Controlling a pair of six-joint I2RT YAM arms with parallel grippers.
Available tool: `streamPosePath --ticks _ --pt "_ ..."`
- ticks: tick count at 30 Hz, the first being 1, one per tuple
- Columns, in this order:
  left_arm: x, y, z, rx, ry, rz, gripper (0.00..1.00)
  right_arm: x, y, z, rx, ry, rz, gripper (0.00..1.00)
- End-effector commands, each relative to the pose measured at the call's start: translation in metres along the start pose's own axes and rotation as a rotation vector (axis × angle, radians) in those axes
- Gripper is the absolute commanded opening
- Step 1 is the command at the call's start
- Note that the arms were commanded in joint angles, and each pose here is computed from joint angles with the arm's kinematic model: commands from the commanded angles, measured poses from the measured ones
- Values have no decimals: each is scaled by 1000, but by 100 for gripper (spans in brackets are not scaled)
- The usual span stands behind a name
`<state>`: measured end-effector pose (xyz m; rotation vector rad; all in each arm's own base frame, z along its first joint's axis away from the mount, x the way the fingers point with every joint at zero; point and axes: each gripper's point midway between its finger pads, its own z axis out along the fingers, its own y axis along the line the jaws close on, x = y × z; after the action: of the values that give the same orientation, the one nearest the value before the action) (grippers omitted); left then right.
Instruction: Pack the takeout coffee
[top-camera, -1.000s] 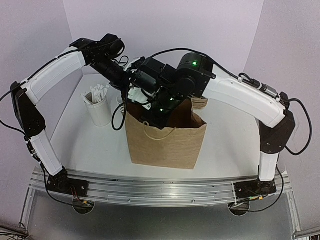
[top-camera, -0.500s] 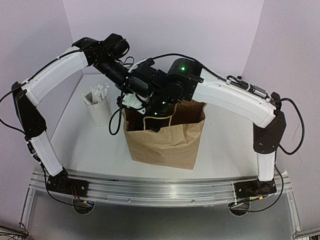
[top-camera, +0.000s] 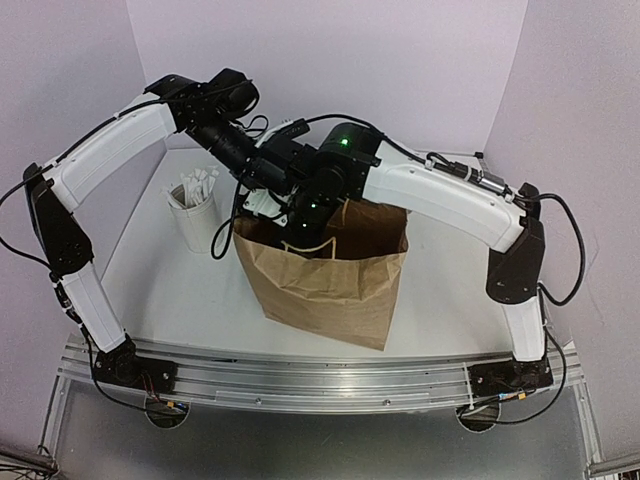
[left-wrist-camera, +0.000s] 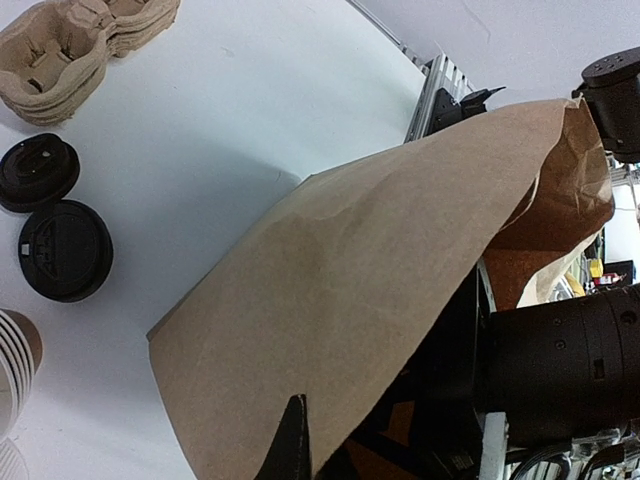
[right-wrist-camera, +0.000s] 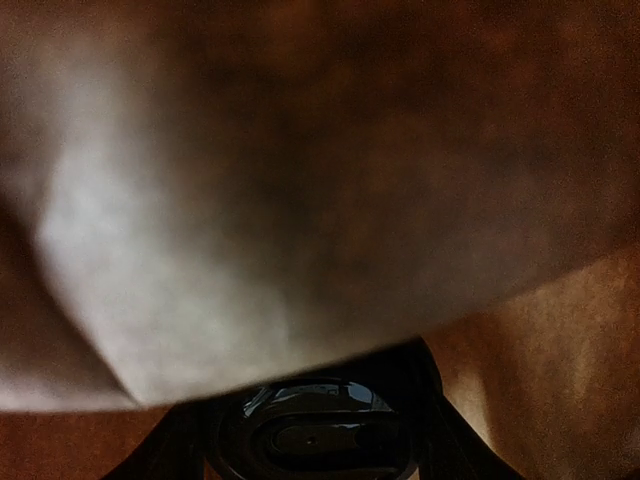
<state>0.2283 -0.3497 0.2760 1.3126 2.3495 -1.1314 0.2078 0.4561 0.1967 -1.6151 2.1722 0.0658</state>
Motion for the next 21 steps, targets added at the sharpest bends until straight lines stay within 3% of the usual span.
streamPosePath --ticks 1,15,21 --pt "-5 -16 0 53 -15 38 0 7 4 25 12 61 -104 19" --pt "-6 -18 -4 42 -20 50 0 60 9 42 -67 229 8 18" --pt "-7 -17 -3 45 -21 46 0 58 9 50 -58 241 15 18"
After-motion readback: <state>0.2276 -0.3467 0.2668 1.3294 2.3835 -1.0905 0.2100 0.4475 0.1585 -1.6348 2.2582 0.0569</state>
